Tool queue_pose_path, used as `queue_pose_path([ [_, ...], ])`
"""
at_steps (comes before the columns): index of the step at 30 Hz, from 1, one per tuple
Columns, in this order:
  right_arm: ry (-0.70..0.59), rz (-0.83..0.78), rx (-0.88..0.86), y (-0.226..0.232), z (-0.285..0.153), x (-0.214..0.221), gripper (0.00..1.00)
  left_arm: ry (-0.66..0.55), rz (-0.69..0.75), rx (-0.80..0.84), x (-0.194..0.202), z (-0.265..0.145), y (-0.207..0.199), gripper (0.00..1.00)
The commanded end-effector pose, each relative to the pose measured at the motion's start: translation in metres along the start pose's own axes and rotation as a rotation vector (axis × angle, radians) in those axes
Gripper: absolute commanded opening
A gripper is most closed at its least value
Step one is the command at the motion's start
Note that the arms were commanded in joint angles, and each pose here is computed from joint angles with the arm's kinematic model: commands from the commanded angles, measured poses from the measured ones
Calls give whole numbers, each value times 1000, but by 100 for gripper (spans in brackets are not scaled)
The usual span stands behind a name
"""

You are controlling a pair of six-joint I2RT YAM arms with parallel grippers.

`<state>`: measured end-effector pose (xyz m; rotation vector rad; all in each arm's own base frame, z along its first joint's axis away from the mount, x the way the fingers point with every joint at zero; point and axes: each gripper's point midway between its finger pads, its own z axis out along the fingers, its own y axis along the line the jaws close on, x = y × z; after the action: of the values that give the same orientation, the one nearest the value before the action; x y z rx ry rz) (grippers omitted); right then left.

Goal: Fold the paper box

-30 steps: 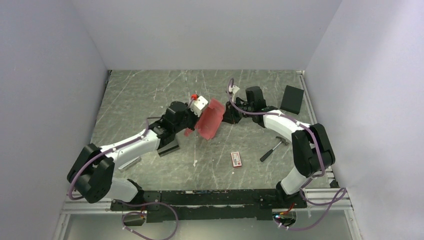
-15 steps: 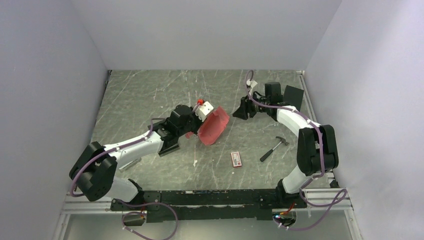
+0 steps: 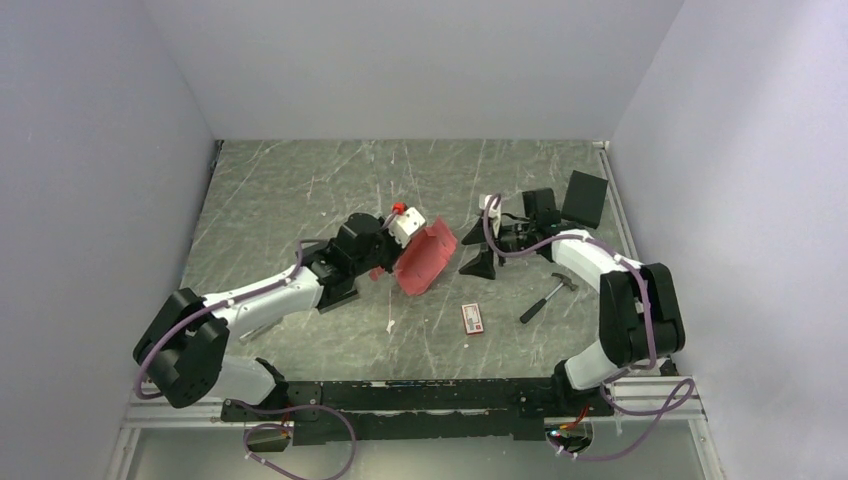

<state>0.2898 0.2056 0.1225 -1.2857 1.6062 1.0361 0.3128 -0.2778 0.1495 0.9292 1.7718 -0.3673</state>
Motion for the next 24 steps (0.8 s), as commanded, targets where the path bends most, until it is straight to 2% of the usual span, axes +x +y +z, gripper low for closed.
queue_pose_path([
  [1,-11,-163,-20,-7,22,-17,83,-43,7,14,-8,-6,-2,0],
  [5,-18,-183,22,-10,41,-23,81,-49,-12,23,-6,-8,-3,0],
  [12,-56,-108,19,-15,53,-35,66,-69,-46,39,-8,-13,-3,0],
  [24,-85,14,35,-14,64,-40,60,-109,-156,109,-15,-21,-5,0],
])
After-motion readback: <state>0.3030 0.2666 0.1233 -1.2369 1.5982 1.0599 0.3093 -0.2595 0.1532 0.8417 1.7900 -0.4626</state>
